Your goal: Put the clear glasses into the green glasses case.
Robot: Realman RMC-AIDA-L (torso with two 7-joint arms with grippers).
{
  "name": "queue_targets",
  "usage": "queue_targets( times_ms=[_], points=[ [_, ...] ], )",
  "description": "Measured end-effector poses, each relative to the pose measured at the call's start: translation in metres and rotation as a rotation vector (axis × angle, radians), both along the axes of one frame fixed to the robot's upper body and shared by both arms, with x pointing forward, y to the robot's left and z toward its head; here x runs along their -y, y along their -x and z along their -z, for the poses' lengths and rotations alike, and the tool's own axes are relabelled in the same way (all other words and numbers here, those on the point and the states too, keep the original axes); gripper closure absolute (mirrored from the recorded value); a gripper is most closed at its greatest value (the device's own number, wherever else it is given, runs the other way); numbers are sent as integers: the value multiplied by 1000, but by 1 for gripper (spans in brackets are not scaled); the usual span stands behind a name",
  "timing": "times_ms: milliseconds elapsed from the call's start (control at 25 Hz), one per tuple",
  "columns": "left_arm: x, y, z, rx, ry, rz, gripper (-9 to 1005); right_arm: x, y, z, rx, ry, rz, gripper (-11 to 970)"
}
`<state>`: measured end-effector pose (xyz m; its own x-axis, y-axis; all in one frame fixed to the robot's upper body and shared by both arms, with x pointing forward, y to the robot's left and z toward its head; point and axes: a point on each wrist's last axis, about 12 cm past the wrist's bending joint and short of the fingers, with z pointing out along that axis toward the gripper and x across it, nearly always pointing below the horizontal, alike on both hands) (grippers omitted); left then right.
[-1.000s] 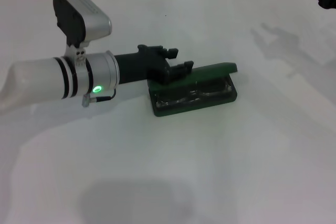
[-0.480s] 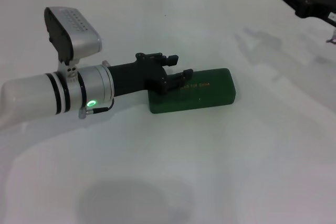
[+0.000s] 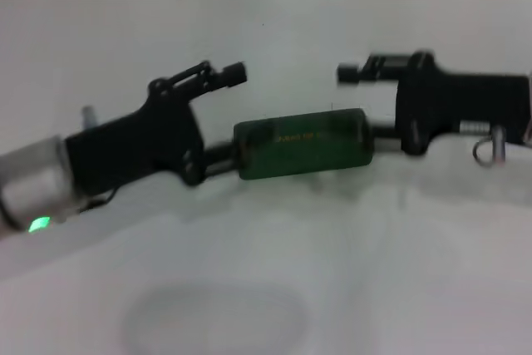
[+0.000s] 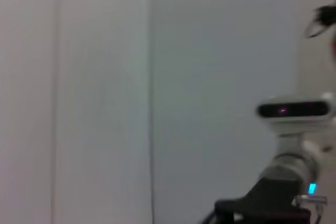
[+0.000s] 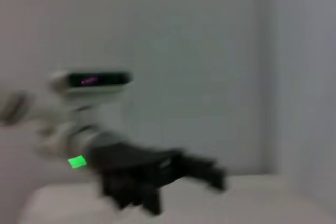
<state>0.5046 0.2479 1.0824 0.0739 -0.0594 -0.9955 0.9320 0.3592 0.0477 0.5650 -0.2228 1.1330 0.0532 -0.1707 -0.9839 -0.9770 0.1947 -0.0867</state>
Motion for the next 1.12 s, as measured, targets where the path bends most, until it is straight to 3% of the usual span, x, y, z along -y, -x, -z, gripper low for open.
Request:
queue_targets(
  times_ms=[80,200,280,600,1120],
  points=[
    [-5,15,4,84,12,-9,325,-3,6,1,15,28,-66,443],
    [-7,28,11,149,34,-70,244,-7,7,6,35,24,-56,312],
    [-9,32,16,158,52,-113,190,-12,5,10,43,22,-58,225],
    [-11,32,18,95,72,-101,107,-25,3,15,77,37,-100,67],
    [-11,32,19,92,65,-99,106,-27,3,18,93,60,-106,67]
  ],
)
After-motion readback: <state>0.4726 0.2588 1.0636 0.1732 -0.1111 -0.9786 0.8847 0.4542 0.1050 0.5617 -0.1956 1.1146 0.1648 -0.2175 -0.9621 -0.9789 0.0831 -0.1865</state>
